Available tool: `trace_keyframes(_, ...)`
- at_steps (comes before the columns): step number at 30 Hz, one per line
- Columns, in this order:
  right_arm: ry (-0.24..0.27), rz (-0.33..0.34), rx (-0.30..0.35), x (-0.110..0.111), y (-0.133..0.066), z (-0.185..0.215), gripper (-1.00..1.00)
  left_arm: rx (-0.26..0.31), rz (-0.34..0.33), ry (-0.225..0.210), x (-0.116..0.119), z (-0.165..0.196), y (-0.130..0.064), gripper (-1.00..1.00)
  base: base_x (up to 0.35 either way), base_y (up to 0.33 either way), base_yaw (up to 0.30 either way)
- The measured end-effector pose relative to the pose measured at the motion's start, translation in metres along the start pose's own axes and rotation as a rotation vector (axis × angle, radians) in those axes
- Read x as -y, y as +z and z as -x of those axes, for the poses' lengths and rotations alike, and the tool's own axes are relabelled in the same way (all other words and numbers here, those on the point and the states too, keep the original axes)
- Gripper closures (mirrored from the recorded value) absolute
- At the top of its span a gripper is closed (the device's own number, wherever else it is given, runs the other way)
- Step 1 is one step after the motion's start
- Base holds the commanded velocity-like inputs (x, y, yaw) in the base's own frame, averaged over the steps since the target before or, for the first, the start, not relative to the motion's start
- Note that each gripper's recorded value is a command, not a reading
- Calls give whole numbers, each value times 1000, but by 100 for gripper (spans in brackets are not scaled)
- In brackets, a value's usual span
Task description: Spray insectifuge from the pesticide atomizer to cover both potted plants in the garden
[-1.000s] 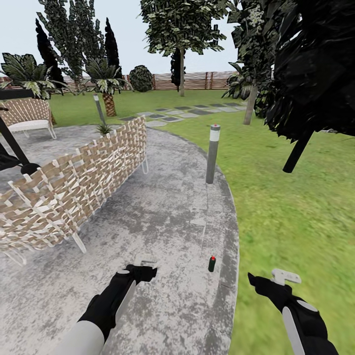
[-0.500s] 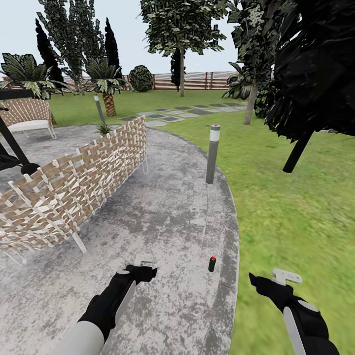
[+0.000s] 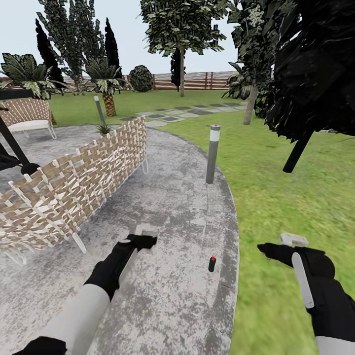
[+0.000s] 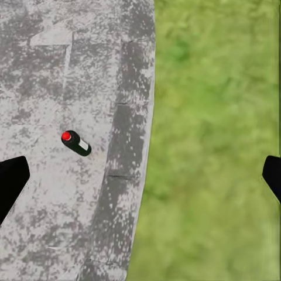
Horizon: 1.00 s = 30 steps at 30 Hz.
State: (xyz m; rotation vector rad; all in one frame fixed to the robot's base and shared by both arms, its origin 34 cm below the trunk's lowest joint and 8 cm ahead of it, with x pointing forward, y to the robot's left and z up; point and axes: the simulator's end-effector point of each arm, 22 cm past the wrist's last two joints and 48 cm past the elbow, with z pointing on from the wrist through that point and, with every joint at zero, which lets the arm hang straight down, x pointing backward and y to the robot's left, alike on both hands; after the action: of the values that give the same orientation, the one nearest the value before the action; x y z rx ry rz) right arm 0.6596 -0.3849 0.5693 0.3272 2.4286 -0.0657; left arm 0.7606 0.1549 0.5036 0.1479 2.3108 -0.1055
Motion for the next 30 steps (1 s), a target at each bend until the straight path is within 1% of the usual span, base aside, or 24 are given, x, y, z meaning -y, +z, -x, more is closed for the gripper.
trace_keyframes(3, -2, 3, 23, 1, -3, 16, -100, 12, 2, 7, -1, 9, 0, -100, 0, 0, 0)
trace_keyframes(9, -2, 8, 33, -1, -5, 22, -100, 17, 5, 11, -1, 12, 0, -100, 11, 0, 0)
trace_keyframes(11, -2, 7, 34, -1, -5, 22, -100, 17, 5, 12, -1, 12, -1, -100, 163, -54, 0)
trace_keyframes(21, -2, 7, 34, -1, -5, 22, -100, 17, 4, 14, -1, 12, -1, -100, 200, -233, 0)
trace_keyframes(25, -2, 7, 34, -1, -5, 22, -100, 21, 6, 15, -1, 13, -1, -100, 64, -219, 0)
trace_keyframes(30, -2, 7, 34, -1, -5, 22, -100, 22, 5, 11, -1, 13, -1, -100, 10, -46, 0)
